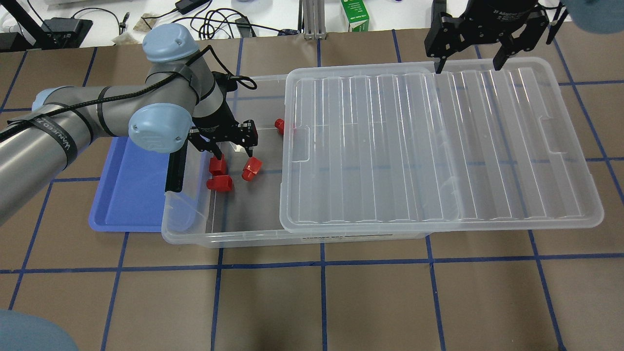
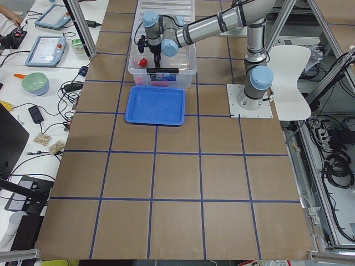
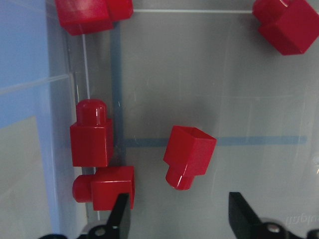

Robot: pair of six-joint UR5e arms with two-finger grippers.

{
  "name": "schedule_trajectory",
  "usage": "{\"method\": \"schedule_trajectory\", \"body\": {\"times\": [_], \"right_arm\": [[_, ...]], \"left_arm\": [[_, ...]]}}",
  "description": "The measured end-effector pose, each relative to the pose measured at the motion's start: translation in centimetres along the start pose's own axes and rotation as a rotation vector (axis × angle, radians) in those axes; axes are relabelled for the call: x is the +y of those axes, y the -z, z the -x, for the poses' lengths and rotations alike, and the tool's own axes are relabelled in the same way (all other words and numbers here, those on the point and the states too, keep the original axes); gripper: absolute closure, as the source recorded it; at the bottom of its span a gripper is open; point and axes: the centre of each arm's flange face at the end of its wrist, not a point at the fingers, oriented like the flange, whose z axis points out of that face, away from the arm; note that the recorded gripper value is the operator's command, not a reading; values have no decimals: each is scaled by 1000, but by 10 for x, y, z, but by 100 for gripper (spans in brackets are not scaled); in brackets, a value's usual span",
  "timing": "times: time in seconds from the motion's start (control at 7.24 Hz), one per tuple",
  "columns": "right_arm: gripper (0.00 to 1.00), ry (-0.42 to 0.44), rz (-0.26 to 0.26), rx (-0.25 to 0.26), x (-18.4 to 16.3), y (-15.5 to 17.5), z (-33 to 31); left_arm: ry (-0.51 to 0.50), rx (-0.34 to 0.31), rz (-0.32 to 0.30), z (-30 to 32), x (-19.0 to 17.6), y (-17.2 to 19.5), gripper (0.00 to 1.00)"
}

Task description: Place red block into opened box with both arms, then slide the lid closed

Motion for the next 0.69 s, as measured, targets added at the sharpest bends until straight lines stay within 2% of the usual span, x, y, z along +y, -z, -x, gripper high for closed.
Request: {"method": "schedule_trajectory", "body": {"times": [0.28, 0.69], "right_arm": [[0, -2, -1, 1, 0, 0, 0], [0, -3, -2, 1, 0, 1, 0]], "left_arm": [[3, -3, -66, 6, -10, 60, 0], [-10, -10, -75, 8, 1, 179, 0]]}}
